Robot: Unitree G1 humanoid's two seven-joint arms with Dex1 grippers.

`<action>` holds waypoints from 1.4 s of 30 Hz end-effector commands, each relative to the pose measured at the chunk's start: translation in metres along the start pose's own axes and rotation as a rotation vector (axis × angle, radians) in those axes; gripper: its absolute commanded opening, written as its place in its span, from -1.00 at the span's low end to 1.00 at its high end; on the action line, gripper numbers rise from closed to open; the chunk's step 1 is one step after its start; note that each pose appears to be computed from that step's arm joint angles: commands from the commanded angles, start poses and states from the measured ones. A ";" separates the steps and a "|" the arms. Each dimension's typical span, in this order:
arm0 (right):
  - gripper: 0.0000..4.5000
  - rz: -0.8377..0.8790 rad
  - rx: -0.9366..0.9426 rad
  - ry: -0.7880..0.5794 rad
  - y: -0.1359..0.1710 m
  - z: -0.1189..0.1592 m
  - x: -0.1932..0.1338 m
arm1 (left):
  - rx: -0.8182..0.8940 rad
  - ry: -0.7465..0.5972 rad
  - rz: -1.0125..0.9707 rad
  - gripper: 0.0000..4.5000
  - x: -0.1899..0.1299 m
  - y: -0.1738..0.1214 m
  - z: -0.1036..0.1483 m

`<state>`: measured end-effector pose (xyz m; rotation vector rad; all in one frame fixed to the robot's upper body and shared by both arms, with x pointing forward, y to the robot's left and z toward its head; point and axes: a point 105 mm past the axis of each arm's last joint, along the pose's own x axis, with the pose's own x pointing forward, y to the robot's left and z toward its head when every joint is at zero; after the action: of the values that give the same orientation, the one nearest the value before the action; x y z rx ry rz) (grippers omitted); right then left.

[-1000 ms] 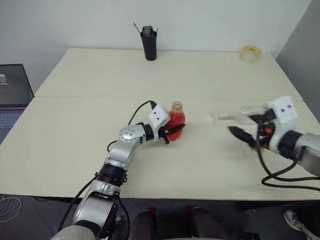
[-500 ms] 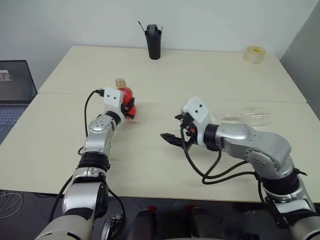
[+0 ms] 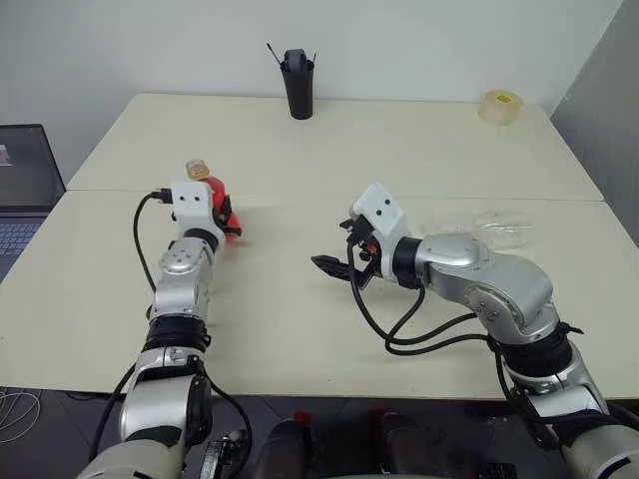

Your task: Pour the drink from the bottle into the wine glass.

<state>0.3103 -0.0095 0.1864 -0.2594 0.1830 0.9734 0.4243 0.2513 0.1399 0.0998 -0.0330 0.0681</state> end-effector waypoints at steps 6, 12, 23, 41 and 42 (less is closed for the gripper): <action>1.00 -0.009 -0.046 -0.060 -0.005 0.017 0.000 | -0.033 -0.009 0.066 -0.09 -0.010 0.015 0.002; 1.00 -0.038 -0.041 -0.068 -0.013 0.016 -0.001 | -0.022 -0.015 0.091 0.73 -0.012 0.019 0.002; 1.00 -0.065 -0.036 -0.082 -0.019 0.018 -0.005 | -0.019 0.013 0.069 0.99 -0.017 0.019 -0.004; 1.00 -0.080 -0.017 -0.077 -0.024 0.014 -0.007 | -0.025 0.055 0.027 0.99 -0.040 0.007 -0.016; 1.00 -0.081 -0.017 -0.077 -0.024 0.014 -0.007 | -0.027 0.055 0.026 0.99 -0.042 0.007 -0.017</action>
<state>0.3272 -0.0209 0.1949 -0.2533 0.1403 0.9120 0.3840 0.2610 0.1080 0.0680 0.0728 0.1063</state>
